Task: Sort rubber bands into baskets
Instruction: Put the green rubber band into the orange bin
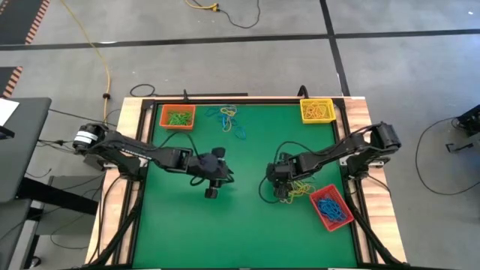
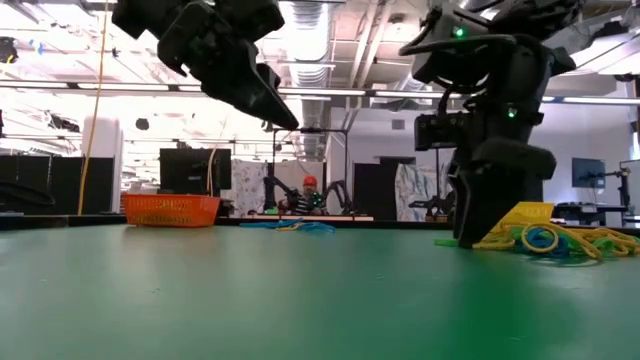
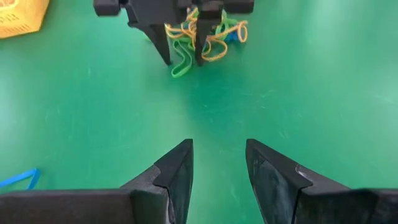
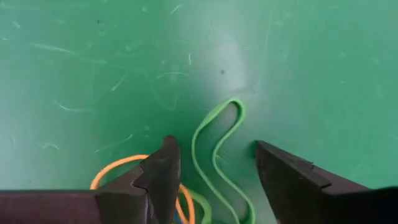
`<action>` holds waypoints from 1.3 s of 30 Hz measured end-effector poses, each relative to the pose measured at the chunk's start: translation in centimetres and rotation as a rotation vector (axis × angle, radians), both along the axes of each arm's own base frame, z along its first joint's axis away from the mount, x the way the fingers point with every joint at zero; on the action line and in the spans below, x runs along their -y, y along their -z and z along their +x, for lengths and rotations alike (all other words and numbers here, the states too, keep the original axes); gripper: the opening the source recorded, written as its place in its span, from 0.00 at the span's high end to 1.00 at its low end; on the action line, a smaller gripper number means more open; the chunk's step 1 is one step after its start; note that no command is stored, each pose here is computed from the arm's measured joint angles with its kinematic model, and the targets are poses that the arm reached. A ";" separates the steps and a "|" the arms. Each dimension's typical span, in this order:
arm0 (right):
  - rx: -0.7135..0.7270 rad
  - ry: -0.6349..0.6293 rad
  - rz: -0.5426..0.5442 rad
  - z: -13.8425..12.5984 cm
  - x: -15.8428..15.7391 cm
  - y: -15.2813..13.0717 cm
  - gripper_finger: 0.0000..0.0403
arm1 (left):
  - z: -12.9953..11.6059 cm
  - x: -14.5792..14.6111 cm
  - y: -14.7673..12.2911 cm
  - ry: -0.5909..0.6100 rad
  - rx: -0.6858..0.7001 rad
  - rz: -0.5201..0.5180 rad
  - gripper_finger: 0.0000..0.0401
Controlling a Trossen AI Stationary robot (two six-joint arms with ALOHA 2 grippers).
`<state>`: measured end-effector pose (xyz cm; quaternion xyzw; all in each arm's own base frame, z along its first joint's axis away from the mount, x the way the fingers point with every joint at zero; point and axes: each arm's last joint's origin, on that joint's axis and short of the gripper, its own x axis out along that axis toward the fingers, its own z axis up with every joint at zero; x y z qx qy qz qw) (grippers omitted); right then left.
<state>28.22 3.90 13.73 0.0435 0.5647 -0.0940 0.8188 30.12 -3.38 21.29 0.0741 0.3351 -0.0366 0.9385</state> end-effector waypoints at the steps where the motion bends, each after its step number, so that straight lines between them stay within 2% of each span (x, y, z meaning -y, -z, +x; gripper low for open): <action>1: -0.006 0.003 -0.001 0.1 0.1 0.2 0.41 | 0.0 0.0 0.2 -0.003 0.011 -0.005 0.66; 5: -0.019 0.024 -0.010 0.3 0.4 0.7 0.44 | -0.5 -0.1 1.3 -0.014 0.020 -0.023 0.66; 8: -0.010 0.034 -0.008 0.3 0.7 0.6 0.51 | -0.6 -0.1 1.7 -0.018 0.036 -0.034 0.66; 14: -0.013 -0.003 0.016 0.4 1.0 0.7 0.75 | -0.8 -0.1 2.2 -0.025 0.070 -0.048 0.66; 19: 0.002 -0.066 -0.010 0.6 0.7 0.5 0.96 | -0.7 -0.1 2.0 -0.026 0.104 -0.053 0.66; 23: 0.059 -0.101 -0.028 1.1 0.2 -0.4 0.96 | -0.4 -0.1 1.6 -0.037 0.151 -0.045 0.66; 29: 0.253 -0.176 -0.057 2.2 -0.5 -3.3 0.96 | -0.1 -0.1 1.0 -0.037 0.217 -0.042 0.66; 39: 0.602 -0.290 -0.112 2.3 -1.7 -8.7 0.97 | 0.3 -0.1 0.2 -0.055 0.315 -0.034 0.66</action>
